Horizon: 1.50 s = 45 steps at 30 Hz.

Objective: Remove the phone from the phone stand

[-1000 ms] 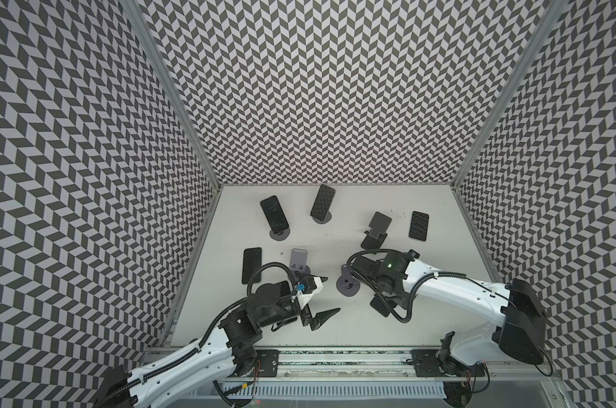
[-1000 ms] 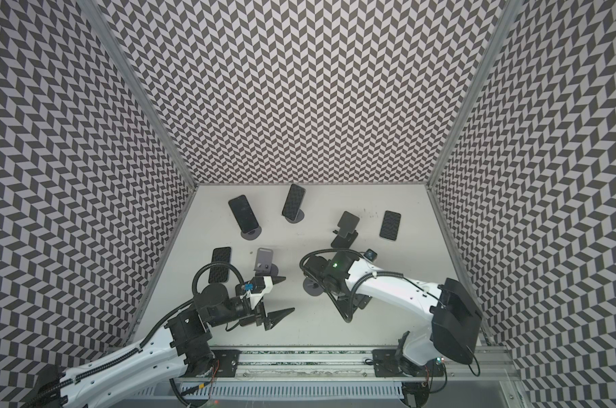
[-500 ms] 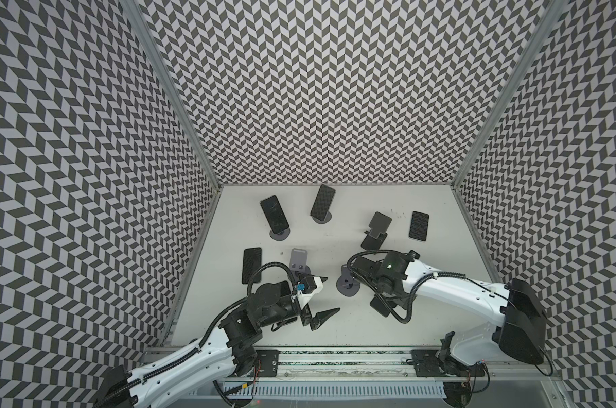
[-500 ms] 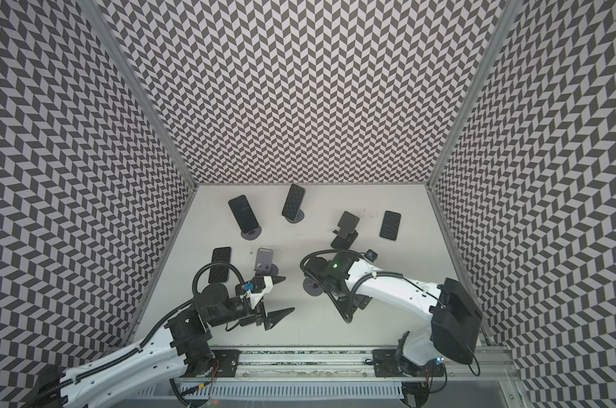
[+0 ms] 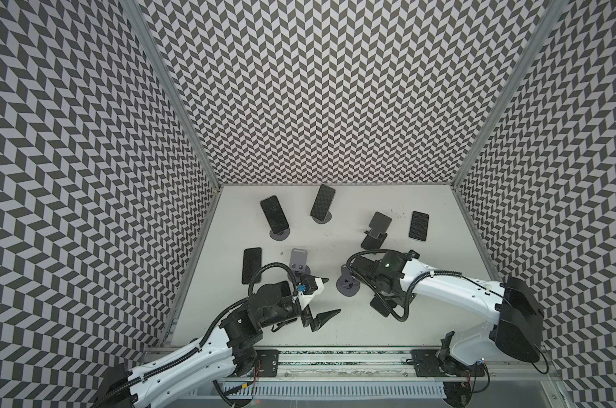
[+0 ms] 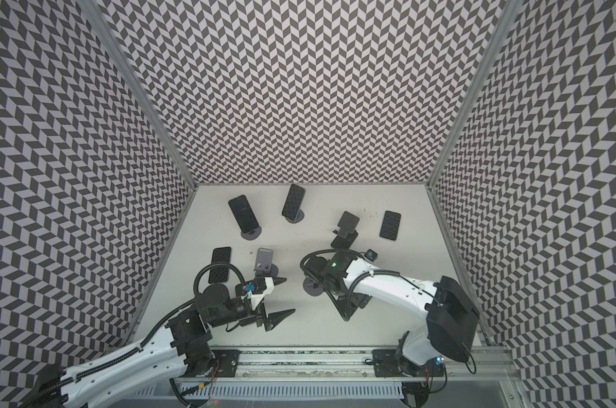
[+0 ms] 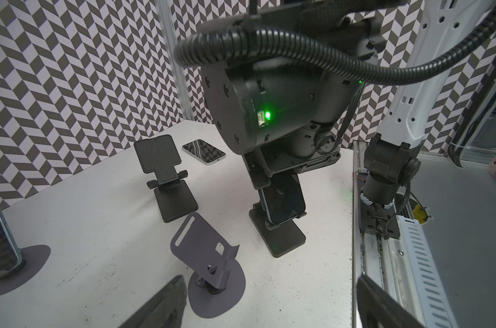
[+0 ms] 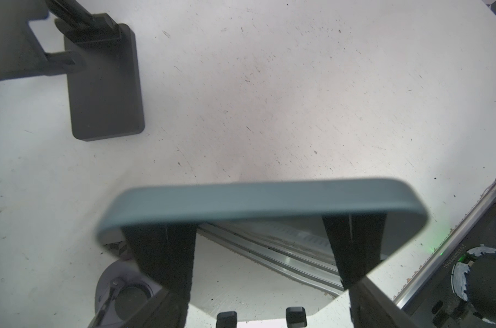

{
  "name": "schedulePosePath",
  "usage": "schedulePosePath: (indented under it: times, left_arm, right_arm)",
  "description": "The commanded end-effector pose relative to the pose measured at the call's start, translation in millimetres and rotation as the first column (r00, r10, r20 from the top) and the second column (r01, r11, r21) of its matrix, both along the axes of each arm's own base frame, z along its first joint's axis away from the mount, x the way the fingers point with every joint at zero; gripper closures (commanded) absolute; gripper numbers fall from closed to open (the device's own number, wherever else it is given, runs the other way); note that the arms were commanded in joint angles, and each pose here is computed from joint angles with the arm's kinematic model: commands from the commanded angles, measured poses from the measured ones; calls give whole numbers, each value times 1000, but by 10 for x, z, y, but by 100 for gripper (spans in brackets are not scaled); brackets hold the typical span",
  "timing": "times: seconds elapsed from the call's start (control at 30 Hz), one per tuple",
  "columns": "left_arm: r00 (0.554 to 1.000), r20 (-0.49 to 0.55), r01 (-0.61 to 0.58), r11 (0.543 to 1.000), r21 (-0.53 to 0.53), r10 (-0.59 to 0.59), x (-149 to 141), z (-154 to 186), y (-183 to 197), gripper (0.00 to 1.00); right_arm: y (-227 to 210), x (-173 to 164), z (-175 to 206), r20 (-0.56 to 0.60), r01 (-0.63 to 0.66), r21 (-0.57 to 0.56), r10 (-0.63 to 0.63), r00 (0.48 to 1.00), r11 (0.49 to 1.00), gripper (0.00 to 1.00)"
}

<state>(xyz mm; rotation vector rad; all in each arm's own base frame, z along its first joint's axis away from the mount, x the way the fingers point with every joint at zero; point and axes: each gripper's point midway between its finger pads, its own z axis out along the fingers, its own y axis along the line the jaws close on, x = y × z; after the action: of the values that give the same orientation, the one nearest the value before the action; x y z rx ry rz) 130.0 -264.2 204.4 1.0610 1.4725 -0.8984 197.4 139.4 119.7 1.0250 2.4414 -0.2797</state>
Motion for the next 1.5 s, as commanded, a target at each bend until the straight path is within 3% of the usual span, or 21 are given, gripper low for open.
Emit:
schedulePosePath:
  times: [0.0,0.47,1.47]
  left_arm:
    - [1000,6,5,1000,7,-5,-11,-16,-7,7]
    - [1000,8,9,1000,9,-9,-24,-18,-15,7]
    - [1000,7,-16,999,31,16,18,-70,1,7]
  right_arm:
    - [-37,62,48,28,26,-15,-26,999,1000,14]
    - [-46,149,63,35,24,-12,-23,999,1000,16]
    - [-58,157,129,37,13,-14,-12,999,1000,36]
